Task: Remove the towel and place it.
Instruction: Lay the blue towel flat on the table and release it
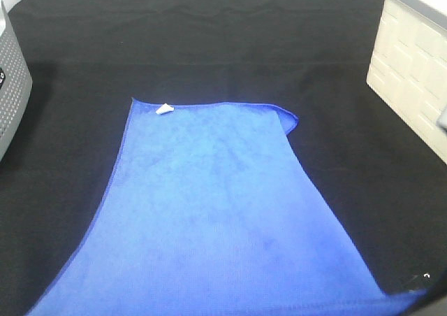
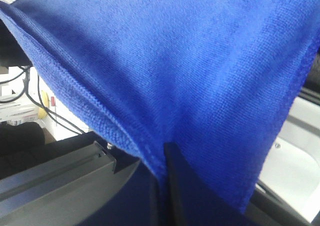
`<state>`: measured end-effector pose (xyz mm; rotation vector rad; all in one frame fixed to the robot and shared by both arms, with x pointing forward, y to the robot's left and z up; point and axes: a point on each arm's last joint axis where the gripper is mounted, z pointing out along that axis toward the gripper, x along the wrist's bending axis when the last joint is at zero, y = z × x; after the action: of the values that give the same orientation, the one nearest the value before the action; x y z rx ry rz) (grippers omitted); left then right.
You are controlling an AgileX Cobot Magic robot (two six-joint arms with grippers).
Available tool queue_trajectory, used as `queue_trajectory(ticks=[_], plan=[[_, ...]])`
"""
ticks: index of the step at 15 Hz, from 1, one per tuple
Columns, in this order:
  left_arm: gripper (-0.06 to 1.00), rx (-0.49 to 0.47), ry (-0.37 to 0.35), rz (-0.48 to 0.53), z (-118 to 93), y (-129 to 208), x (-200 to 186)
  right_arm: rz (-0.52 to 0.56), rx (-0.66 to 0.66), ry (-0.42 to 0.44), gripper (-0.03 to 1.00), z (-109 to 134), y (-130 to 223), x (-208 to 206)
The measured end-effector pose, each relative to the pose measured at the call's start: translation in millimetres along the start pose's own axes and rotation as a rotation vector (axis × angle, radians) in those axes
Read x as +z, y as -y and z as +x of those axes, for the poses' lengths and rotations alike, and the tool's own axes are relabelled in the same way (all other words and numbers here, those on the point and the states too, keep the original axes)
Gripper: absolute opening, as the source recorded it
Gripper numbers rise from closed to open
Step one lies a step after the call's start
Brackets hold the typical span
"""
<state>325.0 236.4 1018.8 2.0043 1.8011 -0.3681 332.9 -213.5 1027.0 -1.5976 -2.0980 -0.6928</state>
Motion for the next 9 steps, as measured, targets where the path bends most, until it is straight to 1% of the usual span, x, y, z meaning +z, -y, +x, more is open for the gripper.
queue_trajectory(ticks=[2, 4, 7, 9], plan=[[0.0, -0.003, 0.0, 0.002, 0.3, 0.3, 0.4, 0.018, 0.015, 0.001, 0.0, -3.6, 3.6, 4.5], [0.0, -0.007, -0.001, 0.005, 0.7, 0.8, 1.1, 0.08, 0.065, 0.002, 0.0, -13.7, 12.0, 17.6], [0.0, -0.055, -0.003, 0.012, 1.0, 0.9, 1.6, 0.131, 0.112, 0.009, 0.0, -19.9, 7.6, 26.3], [0.0, -0.1, -0.013, 0.049, 2.4, -3.1, 6.2, 0.172, 0.141, 0.015, 0.0, -23.8, 3.6, 31.8]])
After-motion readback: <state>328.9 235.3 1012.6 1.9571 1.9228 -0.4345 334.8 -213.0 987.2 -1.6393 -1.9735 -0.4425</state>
